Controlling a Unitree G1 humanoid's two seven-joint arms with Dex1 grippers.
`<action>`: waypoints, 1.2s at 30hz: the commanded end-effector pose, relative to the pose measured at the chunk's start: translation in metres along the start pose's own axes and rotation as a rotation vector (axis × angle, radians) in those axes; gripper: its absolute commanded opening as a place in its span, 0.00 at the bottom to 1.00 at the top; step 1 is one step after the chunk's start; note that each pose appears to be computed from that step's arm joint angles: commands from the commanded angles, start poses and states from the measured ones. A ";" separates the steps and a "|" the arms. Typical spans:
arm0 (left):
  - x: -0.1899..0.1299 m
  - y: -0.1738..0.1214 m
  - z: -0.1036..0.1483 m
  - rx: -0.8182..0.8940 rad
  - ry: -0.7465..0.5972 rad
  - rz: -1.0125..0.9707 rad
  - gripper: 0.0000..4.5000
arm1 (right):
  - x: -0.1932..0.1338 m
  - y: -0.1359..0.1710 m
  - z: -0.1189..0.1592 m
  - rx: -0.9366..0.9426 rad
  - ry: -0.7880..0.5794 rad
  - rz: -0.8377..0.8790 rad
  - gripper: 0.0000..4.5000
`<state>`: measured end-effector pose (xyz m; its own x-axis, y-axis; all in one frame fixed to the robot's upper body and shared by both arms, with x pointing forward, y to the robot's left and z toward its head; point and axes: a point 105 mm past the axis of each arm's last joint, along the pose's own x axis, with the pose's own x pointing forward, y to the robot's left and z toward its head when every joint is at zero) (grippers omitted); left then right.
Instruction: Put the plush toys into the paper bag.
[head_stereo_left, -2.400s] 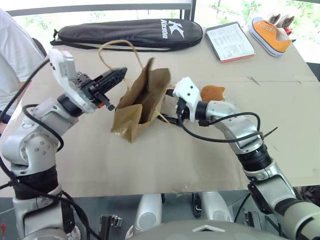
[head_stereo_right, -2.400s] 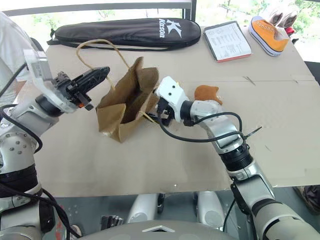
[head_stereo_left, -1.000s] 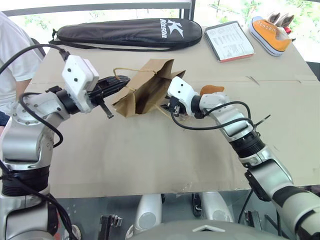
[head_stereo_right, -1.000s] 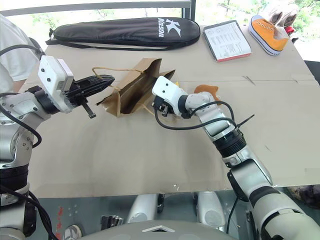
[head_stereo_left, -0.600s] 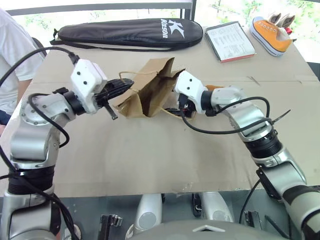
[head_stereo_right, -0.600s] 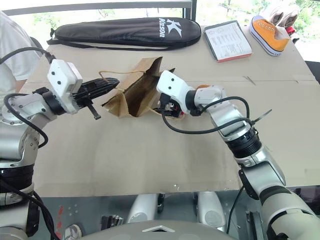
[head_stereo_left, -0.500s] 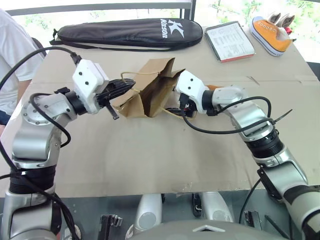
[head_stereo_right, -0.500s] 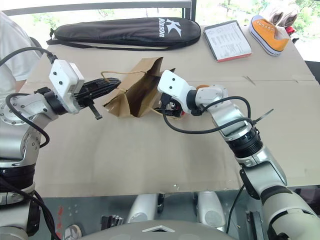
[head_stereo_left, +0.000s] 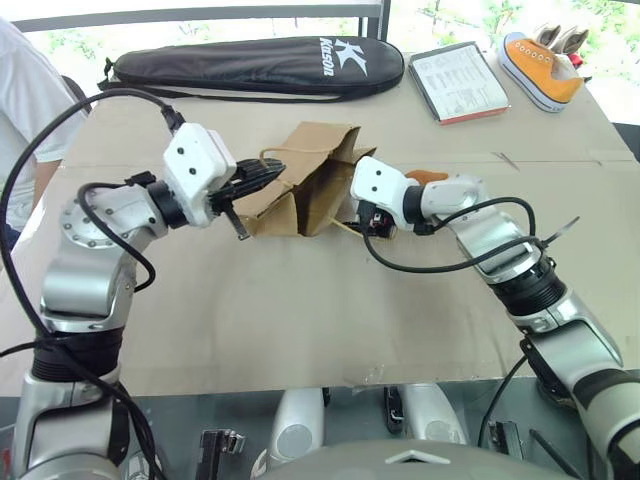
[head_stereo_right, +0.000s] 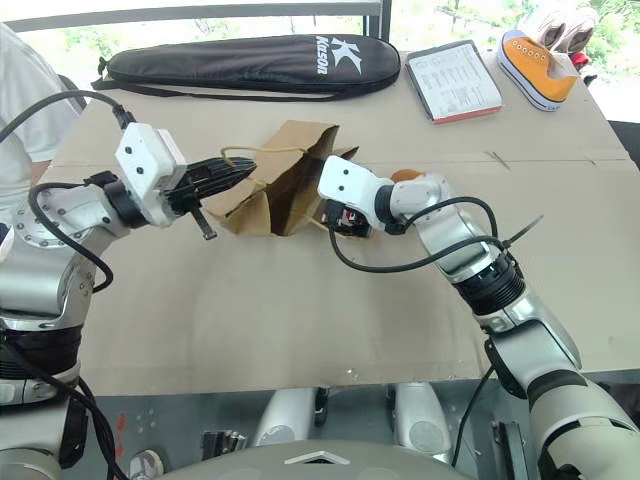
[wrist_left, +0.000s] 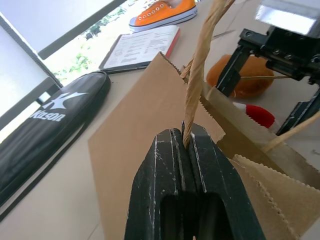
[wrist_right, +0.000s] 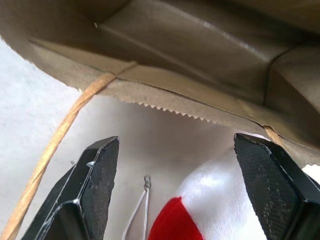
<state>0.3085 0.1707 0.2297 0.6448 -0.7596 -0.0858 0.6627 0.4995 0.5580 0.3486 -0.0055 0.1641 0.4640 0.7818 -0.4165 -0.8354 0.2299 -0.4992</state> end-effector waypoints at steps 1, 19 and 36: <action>-0.003 0.001 0.009 0.042 -0.024 0.016 0.00 | -0.006 -0.007 0.016 -0.036 -0.054 -0.030 0.62; -0.022 0.016 -0.004 -0.063 -0.003 0.115 0.00 | -0.062 -0.020 0.043 0.105 -0.255 -0.057 0.53; -0.083 0.091 0.015 0.023 0.050 0.437 0.00 | -0.067 -0.022 0.006 0.383 -0.328 -0.156 0.91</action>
<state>0.3148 0.2628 0.2683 0.8684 -0.4948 0.0328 0.4140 0.7598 0.5013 0.3357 -0.0663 0.2040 0.5377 0.8385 -0.0884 -0.8381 0.5200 -0.1648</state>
